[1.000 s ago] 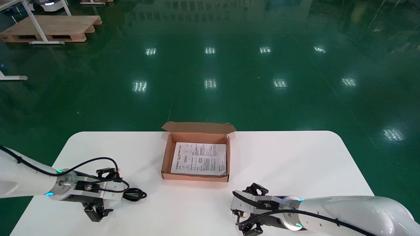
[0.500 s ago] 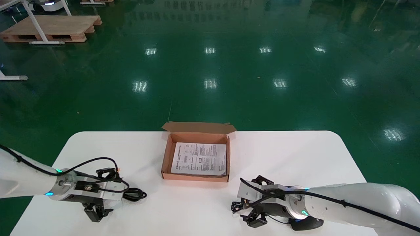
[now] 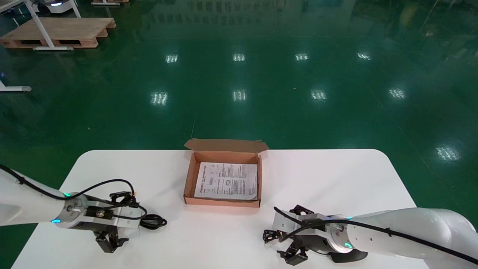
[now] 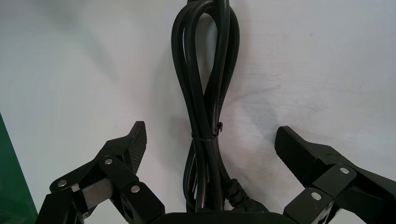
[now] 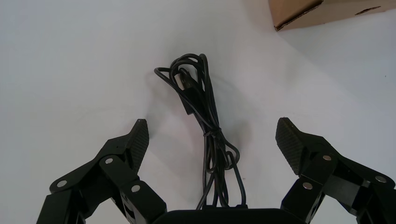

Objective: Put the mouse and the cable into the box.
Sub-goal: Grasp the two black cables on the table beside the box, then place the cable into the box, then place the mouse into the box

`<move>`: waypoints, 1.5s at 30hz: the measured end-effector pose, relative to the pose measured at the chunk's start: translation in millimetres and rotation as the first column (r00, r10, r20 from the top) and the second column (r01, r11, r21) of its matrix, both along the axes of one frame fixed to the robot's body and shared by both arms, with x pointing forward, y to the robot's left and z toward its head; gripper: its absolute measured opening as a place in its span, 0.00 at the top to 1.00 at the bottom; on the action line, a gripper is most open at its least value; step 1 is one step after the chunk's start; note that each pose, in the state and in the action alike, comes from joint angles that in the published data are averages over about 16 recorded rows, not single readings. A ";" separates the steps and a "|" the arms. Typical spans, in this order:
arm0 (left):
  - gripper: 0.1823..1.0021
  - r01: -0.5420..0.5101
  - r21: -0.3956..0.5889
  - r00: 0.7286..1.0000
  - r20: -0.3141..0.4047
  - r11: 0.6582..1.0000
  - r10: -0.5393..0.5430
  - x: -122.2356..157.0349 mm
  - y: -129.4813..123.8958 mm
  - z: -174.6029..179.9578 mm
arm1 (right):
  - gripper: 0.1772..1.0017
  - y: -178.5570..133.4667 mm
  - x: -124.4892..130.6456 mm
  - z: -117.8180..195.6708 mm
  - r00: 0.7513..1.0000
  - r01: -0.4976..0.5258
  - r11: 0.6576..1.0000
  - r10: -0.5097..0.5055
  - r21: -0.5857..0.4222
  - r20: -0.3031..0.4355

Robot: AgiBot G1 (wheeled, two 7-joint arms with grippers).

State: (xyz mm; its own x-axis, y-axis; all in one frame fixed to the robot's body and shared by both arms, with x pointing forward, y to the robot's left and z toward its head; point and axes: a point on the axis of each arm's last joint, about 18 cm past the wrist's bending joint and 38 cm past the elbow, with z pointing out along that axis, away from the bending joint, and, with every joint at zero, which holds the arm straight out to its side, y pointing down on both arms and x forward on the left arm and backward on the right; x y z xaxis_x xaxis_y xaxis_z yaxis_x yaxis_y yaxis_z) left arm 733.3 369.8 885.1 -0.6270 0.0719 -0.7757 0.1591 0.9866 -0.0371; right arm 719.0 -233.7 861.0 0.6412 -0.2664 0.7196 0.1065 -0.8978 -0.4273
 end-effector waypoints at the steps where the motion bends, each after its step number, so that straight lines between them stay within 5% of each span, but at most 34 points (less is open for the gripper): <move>1: 0.00 0.000 0.000 1.000 0.000 1.000 0.000 0.0 0.0 0.0 | 0.00 -0.1 0.1 -0.1 1.000 0.000 1.000 0.000 0.000 0.000; 20: 0.21 0.002 0.000 1.000 0.002 1.000 -0.002 0.3 -0.7 0.8 | 0.19 0.5 -0.6 0.3 1.000 -0.003 1.000 0.003 0.003 0.002; 45: 0.84 0.002 0.000 1.000 0.002 1.000 -0.002 0.3 -0.6 0.6 | 0.83 0.5 -0.8 0.6 1.000 -0.004 1.000 0.004 0.006 0.004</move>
